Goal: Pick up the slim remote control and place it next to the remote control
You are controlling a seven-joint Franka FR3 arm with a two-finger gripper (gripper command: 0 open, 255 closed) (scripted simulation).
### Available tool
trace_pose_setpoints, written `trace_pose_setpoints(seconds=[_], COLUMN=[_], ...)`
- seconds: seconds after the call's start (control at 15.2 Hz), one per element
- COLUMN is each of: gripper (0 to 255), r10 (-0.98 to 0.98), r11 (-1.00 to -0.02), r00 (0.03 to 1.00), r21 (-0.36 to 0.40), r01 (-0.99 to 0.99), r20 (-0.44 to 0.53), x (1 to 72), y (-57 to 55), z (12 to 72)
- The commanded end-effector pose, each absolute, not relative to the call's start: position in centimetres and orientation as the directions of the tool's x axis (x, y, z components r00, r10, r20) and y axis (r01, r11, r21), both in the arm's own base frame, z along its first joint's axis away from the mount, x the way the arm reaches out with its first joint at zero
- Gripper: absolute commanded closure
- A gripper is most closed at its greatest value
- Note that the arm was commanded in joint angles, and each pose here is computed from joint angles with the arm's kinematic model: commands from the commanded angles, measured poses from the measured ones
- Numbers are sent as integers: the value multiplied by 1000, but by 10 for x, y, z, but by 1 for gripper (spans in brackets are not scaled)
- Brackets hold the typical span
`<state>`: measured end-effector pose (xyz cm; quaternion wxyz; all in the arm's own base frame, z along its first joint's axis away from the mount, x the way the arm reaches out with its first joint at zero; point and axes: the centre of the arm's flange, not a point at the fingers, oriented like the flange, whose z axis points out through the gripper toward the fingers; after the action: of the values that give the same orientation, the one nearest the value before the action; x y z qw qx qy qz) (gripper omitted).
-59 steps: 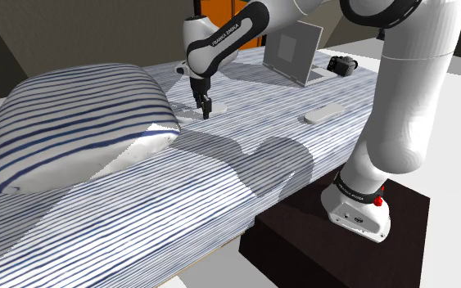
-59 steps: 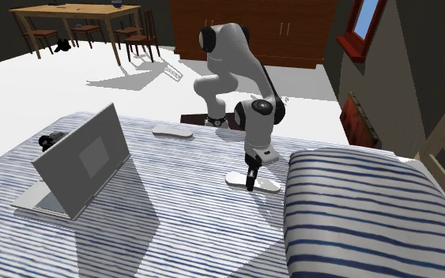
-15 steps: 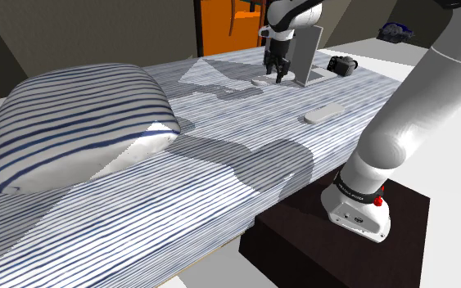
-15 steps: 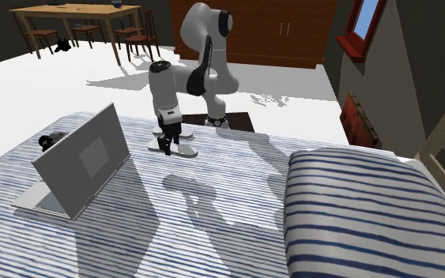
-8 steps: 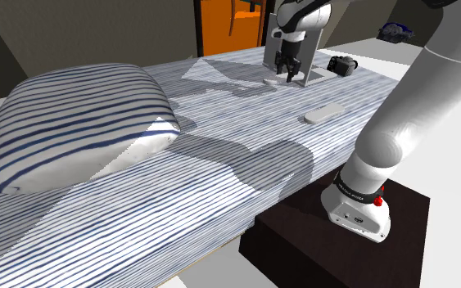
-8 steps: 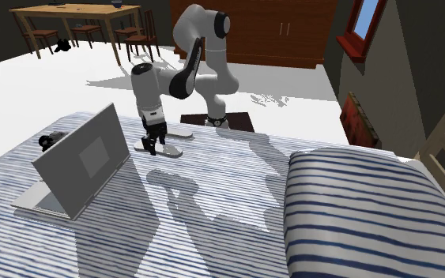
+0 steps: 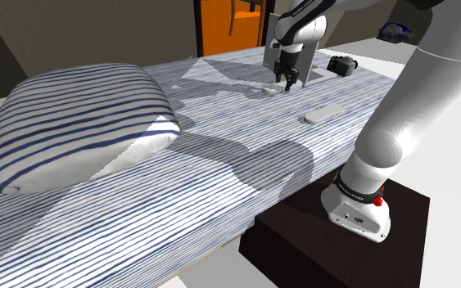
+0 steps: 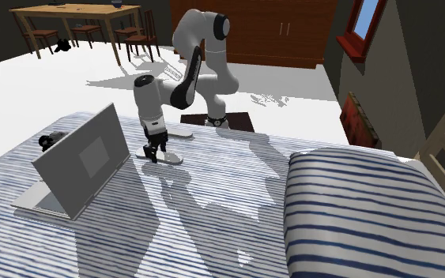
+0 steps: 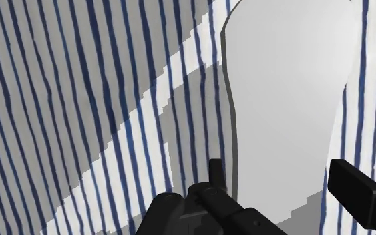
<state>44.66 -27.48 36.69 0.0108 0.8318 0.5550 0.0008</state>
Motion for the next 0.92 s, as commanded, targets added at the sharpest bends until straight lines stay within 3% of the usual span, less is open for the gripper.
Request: trace_pose_setpoints(seconds=[0.0,0.66,0.73,0.86], gripper=[255,255,0,0], r10=[923,923,923,923], r11=[-384,-384,-384,-384], r00=[384,384,384,384], r21=[20,20,20,20], r01=[923,923,923,923], r20=[-11,-11,-11,-11], x=[446,446,446,447], y=[-274,-274,-274,-274], z=[357,343,343,343])
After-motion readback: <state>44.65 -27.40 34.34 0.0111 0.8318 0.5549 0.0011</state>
